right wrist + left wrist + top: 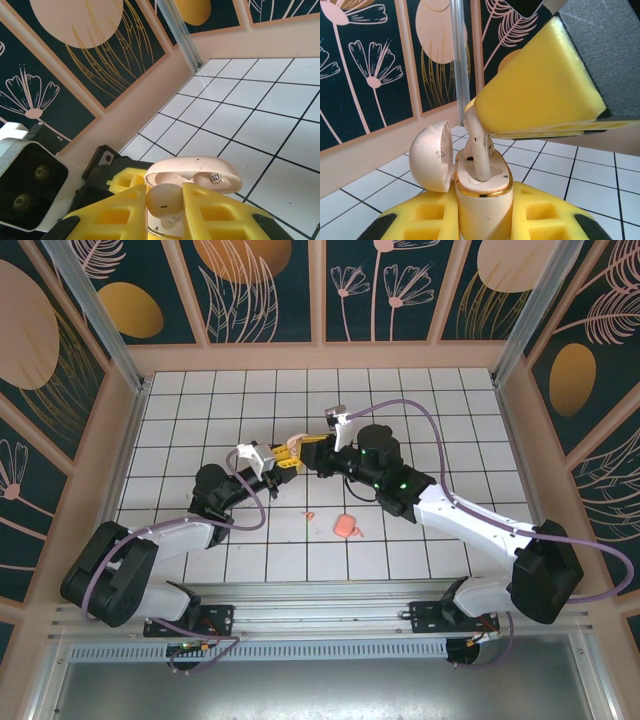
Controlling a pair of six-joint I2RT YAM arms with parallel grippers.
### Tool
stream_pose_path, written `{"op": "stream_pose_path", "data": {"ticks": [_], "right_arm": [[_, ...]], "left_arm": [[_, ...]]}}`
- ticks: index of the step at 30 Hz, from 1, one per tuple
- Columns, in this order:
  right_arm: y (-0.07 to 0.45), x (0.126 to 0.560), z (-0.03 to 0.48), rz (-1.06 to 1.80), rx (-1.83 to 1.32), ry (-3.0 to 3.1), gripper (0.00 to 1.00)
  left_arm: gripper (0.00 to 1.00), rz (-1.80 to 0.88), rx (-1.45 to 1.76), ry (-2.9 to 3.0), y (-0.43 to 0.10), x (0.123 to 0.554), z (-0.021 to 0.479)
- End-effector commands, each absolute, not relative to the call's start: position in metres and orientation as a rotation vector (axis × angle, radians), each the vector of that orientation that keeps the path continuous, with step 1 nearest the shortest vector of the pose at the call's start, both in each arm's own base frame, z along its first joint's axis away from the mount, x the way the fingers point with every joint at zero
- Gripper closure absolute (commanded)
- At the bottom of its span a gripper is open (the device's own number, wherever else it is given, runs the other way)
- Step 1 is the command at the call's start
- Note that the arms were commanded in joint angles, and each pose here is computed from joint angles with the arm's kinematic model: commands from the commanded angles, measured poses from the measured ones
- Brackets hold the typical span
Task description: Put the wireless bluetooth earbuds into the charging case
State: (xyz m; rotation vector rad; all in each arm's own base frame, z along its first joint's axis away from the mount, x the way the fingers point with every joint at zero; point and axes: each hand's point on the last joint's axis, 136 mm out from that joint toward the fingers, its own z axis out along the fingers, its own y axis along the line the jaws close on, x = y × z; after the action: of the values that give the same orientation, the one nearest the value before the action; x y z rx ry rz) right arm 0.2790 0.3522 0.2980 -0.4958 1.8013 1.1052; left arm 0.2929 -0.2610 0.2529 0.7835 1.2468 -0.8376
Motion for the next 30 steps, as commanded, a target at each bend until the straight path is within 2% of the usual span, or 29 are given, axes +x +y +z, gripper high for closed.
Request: {"op": "stream_pose_path", "data": {"ticks": [1,12,25,30], "right_arm": [[0.359,0.268,0.3,1.168,-0.541,1.782,0.79],[0.366,0.27,0.289,1.171,-0.548,1.819,0.79],[0.337,0.283,0.254,0.993,-0.495,1.98,0.78],[0.335,0.285,0.251,0.976,-0.492,1.992,0.73]], "left_arm": [[0.94,-0.827,0.843,1.111,-0.269,0.276,0.279],[0.94,-0.832,0.828,1.109,-0.269,0.276,0.282],[0.93,-0.865,0.81,1.084,-0.269,0.274,0.292],[0.94,-0.871,0.807,1.08,-0.269,0.274,0.293]]}}
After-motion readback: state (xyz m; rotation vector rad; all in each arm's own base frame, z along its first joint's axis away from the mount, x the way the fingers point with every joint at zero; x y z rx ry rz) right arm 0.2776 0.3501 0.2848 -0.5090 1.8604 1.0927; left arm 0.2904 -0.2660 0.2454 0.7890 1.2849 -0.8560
